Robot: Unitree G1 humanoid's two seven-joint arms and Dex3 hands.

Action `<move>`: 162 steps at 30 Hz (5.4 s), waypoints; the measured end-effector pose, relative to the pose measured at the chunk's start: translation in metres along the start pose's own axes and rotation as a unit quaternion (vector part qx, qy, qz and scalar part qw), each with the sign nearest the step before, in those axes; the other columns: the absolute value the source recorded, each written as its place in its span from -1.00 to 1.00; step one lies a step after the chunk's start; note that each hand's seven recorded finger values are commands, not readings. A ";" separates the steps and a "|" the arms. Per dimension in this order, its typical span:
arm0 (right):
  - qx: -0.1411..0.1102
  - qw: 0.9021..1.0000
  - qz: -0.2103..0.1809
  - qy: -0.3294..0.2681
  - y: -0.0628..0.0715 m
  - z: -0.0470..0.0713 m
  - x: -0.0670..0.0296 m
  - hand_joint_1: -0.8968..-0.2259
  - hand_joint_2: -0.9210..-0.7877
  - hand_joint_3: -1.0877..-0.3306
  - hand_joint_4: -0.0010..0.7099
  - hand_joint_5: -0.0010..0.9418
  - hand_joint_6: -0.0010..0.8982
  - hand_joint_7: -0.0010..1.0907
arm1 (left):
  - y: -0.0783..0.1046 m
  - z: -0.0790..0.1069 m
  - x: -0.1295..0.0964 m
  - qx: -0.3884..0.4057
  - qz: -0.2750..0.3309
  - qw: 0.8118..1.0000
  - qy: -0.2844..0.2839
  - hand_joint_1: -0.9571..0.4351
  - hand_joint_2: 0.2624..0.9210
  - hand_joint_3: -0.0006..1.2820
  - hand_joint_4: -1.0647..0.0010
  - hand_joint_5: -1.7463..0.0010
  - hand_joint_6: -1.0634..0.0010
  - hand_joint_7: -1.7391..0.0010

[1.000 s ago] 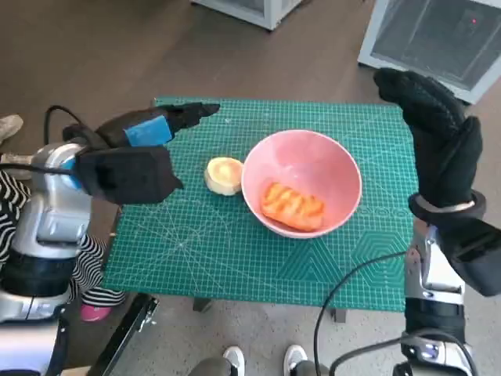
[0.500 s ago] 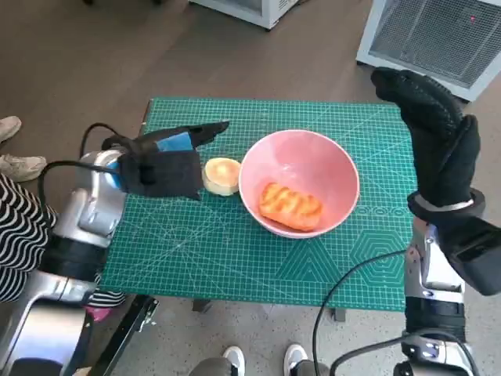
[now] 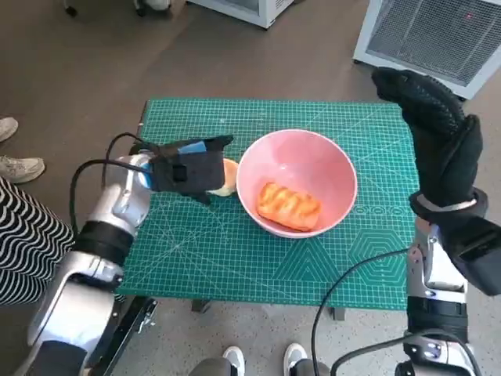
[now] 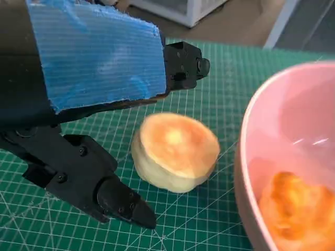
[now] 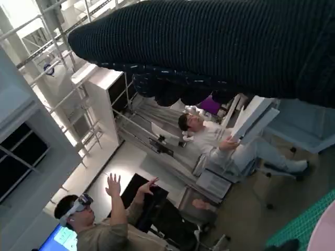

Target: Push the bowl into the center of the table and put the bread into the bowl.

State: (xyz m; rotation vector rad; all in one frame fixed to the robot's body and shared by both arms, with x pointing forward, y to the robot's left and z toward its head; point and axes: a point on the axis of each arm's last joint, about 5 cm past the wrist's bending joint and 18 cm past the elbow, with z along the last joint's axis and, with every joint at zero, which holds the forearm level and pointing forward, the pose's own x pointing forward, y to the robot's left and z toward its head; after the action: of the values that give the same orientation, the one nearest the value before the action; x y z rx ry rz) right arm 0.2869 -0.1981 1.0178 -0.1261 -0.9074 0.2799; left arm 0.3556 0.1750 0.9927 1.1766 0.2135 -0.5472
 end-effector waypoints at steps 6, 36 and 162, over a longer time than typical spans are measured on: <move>0.000 1.000 -0.002 0.001 -0.002 0.002 -0.0002 -0.41 -1.00 -0.07 -0.56 -1.00 -1.00 -0.02 | -0.009 -0.003 0.006 -0.008 -0.005 1.000 0.018 0.03 0.33 -0.95 0.98 0.99 0.87 0.97; 0.000 1.000 -0.005 0.006 -0.003 0.005 -0.0033 -0.40 -1.00 -0.06 -0.56 -1.00 -1.00 0.00 | -0.028 -0.009 0.012 0.073 0.109 0.991 0.035 0.37 0.99 -0.91 -0.27 -0.26 -0.25 -0.36; -0.048 0.999 -0.017 -0.012 0.006 0.018 0.0204 -0.43 -1.00 -0.07 -0.53 -0.99 -1.00 0.03 | -0.004 0.039 -0.049 -0.352 0.260 0.724 -0.534 -0.75 1.00 -0.29 0.92 0.99 1.00 0.54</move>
State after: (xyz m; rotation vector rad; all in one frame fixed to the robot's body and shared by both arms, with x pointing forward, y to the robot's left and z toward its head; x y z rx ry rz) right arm 0.2832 -0.1862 1.0430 -0.1960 -0.9461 0.2062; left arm 0.3072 0.1530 1.0255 0.0149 -0.8391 -0.4904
